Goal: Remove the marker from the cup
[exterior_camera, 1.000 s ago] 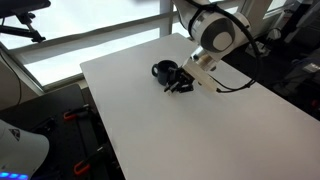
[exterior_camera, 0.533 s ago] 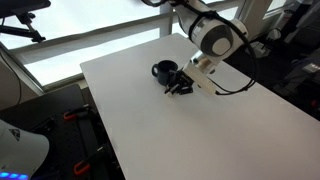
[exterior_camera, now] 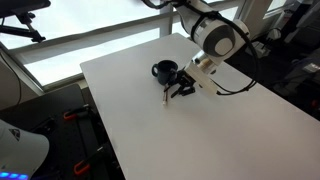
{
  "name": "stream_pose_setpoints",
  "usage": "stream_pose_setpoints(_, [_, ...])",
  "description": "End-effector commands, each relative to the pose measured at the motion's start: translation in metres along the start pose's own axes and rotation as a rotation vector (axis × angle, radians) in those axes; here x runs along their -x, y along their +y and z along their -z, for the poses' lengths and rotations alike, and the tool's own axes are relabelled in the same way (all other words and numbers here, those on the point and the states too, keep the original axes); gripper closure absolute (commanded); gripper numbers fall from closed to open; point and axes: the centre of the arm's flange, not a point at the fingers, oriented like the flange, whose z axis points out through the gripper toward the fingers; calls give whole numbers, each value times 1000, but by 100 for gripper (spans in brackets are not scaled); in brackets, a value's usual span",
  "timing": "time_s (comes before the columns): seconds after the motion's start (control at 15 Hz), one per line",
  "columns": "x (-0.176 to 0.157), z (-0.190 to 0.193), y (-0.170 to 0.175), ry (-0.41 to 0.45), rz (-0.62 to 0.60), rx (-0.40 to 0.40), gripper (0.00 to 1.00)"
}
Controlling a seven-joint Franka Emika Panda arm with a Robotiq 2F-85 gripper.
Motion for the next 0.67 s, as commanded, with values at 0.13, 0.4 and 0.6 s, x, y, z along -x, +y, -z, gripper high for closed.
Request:
stream_pose_setpoints(0.13, [0, 0, 0, -10, 0, -15, 34])
stream_pose_setpoints(0.4, [0, 0, 1, -10, 0, -15, 33])
stream_pose_setpoints(0.6, [0, 0, 2, -9, 0, -15, 33])
